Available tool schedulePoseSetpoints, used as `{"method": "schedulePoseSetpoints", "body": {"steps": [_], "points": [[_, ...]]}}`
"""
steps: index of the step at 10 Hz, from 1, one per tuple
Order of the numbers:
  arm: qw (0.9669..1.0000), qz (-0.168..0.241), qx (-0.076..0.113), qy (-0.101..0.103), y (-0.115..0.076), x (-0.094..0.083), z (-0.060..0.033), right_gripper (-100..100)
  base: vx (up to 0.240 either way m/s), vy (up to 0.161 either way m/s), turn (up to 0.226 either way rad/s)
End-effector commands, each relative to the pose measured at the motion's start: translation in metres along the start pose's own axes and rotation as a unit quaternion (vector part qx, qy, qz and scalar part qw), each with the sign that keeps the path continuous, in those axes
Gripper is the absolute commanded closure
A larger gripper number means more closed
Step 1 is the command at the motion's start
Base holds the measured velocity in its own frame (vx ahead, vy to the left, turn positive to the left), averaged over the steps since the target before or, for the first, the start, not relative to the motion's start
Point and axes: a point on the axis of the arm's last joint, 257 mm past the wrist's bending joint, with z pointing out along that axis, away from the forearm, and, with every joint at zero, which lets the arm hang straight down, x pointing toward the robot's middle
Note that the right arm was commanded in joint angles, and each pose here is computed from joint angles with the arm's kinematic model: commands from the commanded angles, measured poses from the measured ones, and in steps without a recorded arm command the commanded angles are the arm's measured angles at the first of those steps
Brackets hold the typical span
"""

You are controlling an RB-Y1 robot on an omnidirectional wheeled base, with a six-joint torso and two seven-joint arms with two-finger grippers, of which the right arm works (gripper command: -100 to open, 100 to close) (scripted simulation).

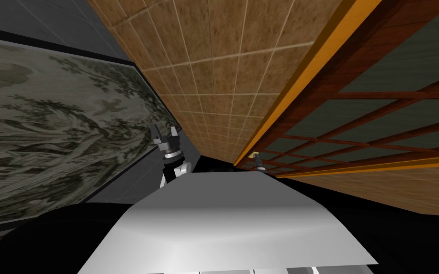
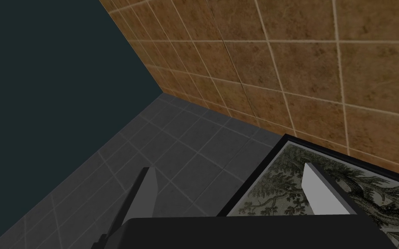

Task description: Pull the door open

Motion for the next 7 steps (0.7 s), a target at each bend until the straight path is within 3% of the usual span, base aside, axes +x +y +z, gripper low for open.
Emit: {"method": "schedulePoseSetpoints", "body": {"steps": [1,7], "points": [[0.9995,0.030,0.003,-0.003,-0.0009,-0.0001,0.0013,100,-0.039,-0.011,0.038],[0.9942,0.107,0.004,-0.009,0.0008,0.0012,0.0084,100,-0.049,-0.019,0.040]]}}
